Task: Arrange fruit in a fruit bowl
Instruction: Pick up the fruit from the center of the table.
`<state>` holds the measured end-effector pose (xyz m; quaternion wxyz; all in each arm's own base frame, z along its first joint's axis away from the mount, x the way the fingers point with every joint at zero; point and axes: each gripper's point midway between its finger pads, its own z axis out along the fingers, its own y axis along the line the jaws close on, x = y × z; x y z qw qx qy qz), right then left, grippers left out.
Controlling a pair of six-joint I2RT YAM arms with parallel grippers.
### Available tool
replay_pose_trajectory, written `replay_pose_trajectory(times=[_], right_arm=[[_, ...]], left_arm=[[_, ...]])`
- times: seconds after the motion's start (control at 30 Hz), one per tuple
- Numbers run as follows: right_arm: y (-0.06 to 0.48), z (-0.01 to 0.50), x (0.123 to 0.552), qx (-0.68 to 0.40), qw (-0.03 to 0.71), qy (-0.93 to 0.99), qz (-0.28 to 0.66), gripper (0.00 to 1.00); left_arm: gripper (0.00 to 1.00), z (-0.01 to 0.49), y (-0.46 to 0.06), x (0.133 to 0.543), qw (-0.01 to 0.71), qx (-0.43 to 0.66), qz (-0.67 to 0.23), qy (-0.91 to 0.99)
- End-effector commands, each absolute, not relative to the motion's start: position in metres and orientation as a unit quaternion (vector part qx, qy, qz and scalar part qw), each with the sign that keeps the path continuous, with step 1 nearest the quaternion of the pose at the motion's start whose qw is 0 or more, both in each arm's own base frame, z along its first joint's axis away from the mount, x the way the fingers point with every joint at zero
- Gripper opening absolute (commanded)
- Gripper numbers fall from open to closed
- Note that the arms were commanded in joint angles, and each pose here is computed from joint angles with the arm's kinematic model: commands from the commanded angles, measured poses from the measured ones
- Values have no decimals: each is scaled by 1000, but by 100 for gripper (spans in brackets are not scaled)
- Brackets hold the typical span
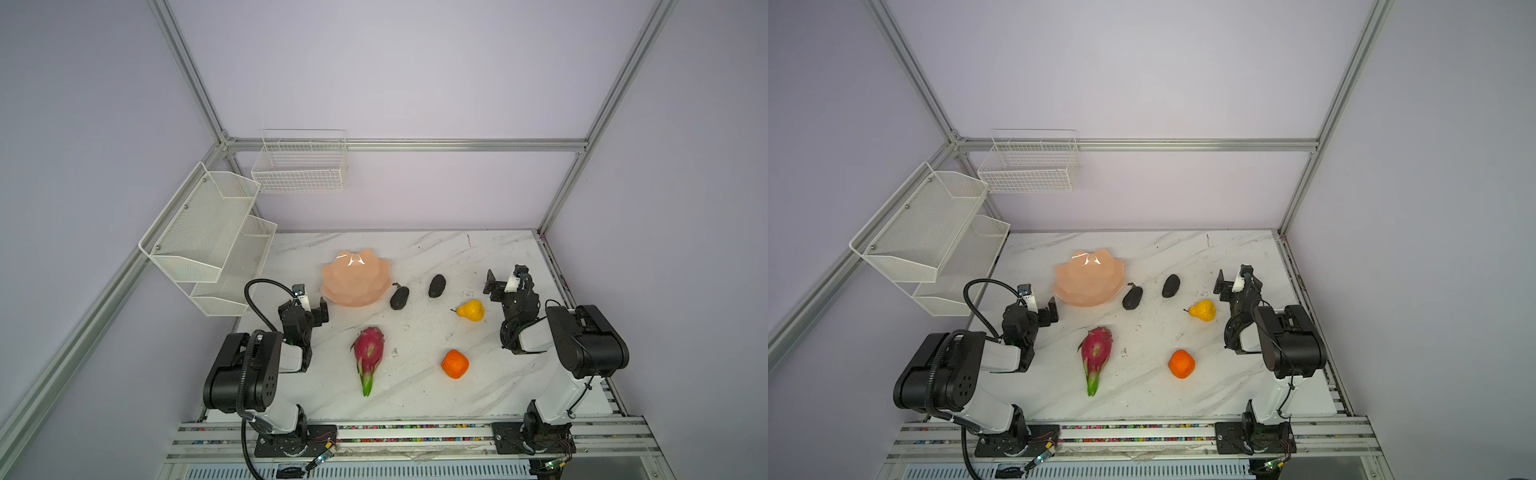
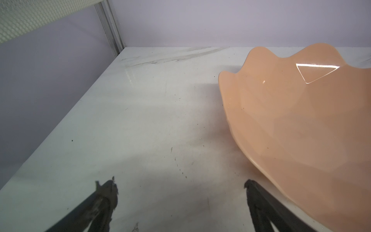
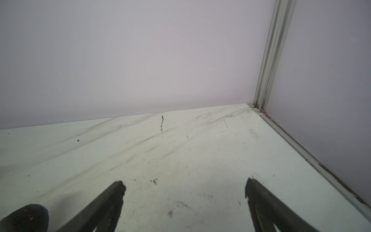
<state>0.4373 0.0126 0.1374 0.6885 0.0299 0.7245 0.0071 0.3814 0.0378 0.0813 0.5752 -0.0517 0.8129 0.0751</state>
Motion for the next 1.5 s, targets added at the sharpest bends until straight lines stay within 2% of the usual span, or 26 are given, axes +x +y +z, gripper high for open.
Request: replay_pose_trajectory(times=[0.0, 0.13, 0.27, 0.4, 0.5, 0.57, 0.67, 0.83, 1.0, 1.2, 1.47], right_arm=[[13, 170, 422, 22, 722, 692, 4, 97], [14, 218, 406, 43, 733, 678, 29, 97], [53, 262, 399, 15, 729, 680, 80, 97], [101, 267, 398, -32, 688, 716, 115, 97], [139, 258, 388, -66, 645, 742, 169, 97], [164, 246, 372, -84, 613, 758, 207, 97], [202, 235, 336, -107, 578, 762, 272, 97], [264, 210, 279, -145, 505, 774, 355, 97], [295, 200, 241, -151, 475, 770, 399, 97], [304, 194, 233, -160, 463, 771, 407, 97], [306, 188, 235, -163, 464, 773, 402, 97]], left_arm=[[100, 136, 42, 384, 643, -65, 85, 759], [100, 180, 46, 365, 649, -104, 99, 747], [100, 205, 31, 347, 616, -141, 66, 772], [100, 210, -15, 331, 570, -115, -15, 813], [100, 200, -61, 314, 503, -81, -90, 856], [100, 183, -93, 296, 436, -58, -147, 886], [100, 161, -132, 269, 372, -14, -186, 909], [100, 137, -164, 243, 323, 46, -172, 930], [100, 122, -176, 236, 300, 76, -144, 940], [100, 106, -181, 242, 283, 104, -107, 948], [99, 95, -191, 252, 281, 113, -103, 948]])
